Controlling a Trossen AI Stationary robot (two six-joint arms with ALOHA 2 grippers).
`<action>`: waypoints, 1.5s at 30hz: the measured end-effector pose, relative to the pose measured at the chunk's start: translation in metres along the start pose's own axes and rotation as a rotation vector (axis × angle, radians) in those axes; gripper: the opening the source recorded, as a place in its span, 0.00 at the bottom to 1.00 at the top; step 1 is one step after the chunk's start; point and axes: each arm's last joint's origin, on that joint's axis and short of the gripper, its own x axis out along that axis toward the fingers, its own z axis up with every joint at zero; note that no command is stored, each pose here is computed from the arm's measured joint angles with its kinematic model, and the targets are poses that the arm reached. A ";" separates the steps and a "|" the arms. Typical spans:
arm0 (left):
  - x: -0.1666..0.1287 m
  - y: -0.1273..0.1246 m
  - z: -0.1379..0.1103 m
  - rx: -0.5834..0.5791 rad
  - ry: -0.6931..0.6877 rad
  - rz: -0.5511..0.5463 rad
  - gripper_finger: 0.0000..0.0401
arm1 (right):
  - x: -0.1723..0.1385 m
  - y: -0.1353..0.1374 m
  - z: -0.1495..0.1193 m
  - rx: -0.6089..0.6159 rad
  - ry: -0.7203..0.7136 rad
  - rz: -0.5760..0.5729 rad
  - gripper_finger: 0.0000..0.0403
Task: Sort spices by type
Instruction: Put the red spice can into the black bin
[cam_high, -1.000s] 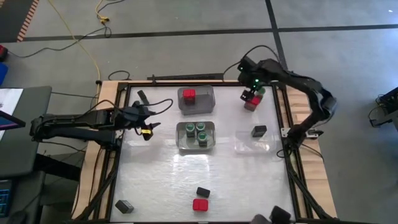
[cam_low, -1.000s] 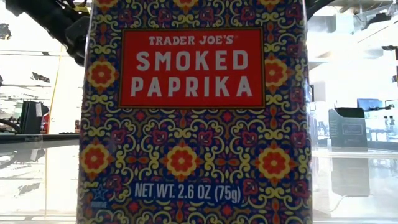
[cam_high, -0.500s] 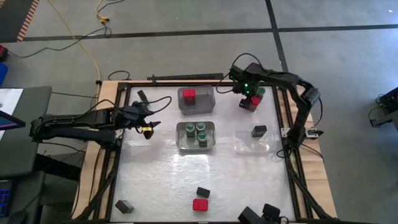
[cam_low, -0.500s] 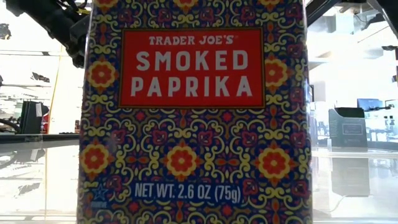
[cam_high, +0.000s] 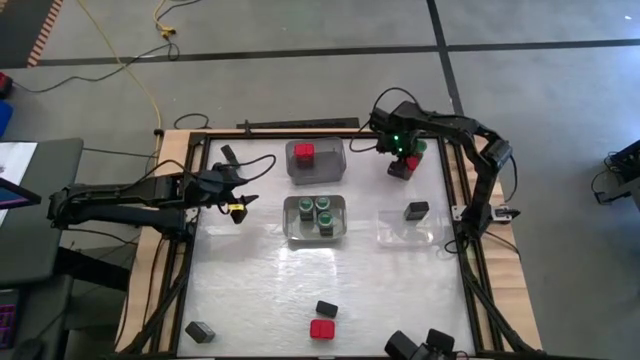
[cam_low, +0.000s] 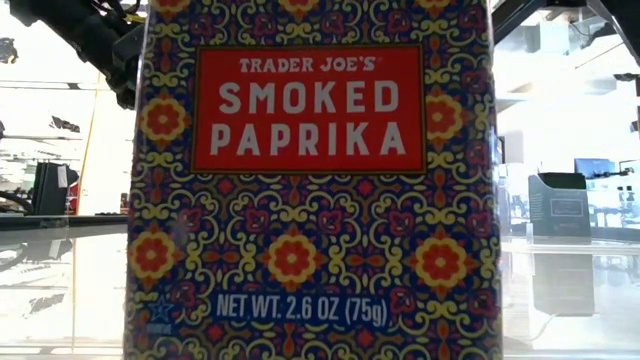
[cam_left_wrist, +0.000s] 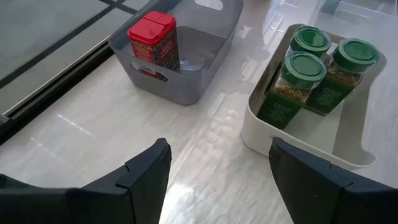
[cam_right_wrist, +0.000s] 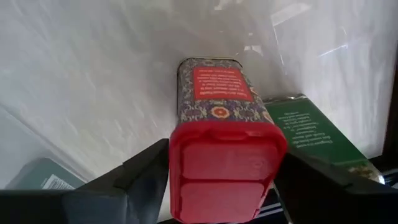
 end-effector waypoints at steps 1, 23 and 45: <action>0.000 0.000 0.000 0.000 0.000 0.000 0.65 | 0.000 -0.001 0.000 0.003 0.001 0.001 0.71; 0.000 0.000 0.000 -0.004 0.000 0.000 0.65 | -0.081 0.015 0.010 -0.074 -0.229 -0.094 0.60; 0.000 0.000 0.000 -0.004 -0.001 0.000 0.65 | -0.224 0.078 0.045 -0.394 -0.728 -0.316 0.60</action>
